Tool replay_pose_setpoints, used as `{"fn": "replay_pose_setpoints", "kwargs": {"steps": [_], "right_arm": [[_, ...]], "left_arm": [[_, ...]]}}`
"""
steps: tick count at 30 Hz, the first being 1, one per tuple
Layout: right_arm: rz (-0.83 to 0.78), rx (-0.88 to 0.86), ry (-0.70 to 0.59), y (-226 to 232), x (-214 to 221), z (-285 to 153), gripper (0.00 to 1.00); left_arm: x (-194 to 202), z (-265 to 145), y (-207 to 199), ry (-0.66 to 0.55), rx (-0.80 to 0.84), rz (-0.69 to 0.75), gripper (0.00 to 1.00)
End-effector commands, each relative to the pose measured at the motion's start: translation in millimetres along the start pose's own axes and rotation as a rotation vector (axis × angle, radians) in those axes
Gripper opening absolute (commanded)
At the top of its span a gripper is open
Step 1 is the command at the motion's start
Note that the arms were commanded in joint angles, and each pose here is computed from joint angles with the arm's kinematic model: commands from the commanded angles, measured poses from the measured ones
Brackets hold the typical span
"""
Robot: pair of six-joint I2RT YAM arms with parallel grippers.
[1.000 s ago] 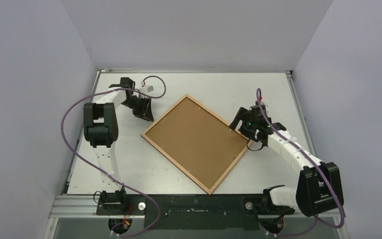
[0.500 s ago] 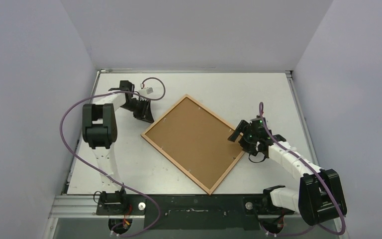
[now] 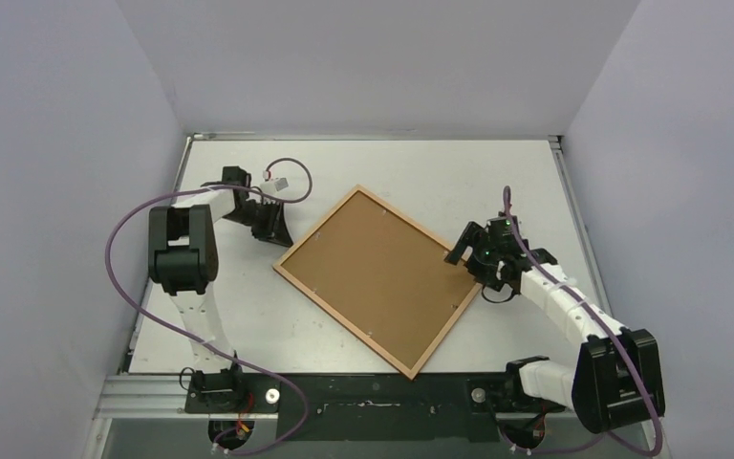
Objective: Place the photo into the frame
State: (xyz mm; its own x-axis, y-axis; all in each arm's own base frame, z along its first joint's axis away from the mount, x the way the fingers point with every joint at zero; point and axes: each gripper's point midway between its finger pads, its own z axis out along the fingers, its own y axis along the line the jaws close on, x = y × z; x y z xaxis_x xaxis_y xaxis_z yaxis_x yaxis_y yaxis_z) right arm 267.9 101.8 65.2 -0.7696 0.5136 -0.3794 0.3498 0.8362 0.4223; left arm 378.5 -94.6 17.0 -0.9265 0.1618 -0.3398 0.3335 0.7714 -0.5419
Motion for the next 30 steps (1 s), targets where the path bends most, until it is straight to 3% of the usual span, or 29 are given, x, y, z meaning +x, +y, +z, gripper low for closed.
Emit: {"fn": "replay_pose_setpoints", "kwargs": {"steps": [1,7,15,20,30], "right_arm": [[0.0,0.058,-0.054,-16.6,-12.1,-19.0,0.9],[0.048,0.123,-0.045,-44.8,-1.0,-12.9,0.9],[0.109,0.004,-0.005,-25.8,6.4,12.2,0.9],[0.115,-0.089,-0.033,7.9,-23.2,26.2,0.9],[0.015,-0.071,-0.065,36.2,-76.4,57.0,0.9]], "left_arm": [[15.0,-2.0,17.5,0.024,-0.046,-0.023,0.19],[11.0,-4.8,13.7,0.005,-0.03,-0.025,0.19],[12.1,-4.8,6.4,-0.003,0.0,-0.038,0.19],[24.6,-7.2,-5.3,0.007,0.027,-0.035,0.19],[70.0,-12.8,-28.8,0.068,0.08,-0.05,0.19]]}}
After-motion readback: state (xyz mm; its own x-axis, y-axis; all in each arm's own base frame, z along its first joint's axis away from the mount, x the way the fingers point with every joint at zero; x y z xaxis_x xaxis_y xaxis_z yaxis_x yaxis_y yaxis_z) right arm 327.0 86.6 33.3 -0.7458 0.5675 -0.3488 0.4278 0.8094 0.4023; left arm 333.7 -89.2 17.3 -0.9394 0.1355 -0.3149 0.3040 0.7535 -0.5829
